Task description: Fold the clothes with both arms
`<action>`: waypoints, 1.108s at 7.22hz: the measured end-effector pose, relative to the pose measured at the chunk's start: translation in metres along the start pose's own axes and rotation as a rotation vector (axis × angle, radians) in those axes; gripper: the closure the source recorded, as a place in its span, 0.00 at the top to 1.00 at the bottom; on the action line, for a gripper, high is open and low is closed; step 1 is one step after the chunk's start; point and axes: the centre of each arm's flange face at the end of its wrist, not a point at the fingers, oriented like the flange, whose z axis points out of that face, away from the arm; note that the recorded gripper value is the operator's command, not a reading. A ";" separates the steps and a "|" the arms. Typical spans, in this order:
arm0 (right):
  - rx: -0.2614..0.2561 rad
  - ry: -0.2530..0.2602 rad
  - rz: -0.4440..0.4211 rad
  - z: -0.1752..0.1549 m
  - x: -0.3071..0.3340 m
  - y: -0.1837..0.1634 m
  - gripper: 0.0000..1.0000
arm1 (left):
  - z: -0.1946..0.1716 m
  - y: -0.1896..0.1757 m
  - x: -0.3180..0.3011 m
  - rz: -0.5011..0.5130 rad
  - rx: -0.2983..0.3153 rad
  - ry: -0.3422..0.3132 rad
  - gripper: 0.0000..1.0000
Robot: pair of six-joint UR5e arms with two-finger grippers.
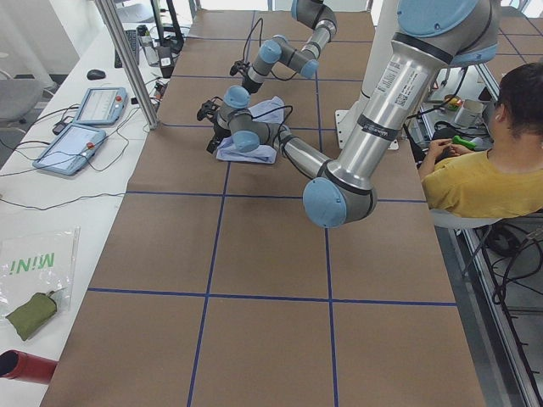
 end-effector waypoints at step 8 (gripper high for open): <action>-0.319 0.078 -0.439 -0.071 0.373 -0.263 1.00 | -0.200 0.163 -0.311 0.224 -0.116 -0.101 1.00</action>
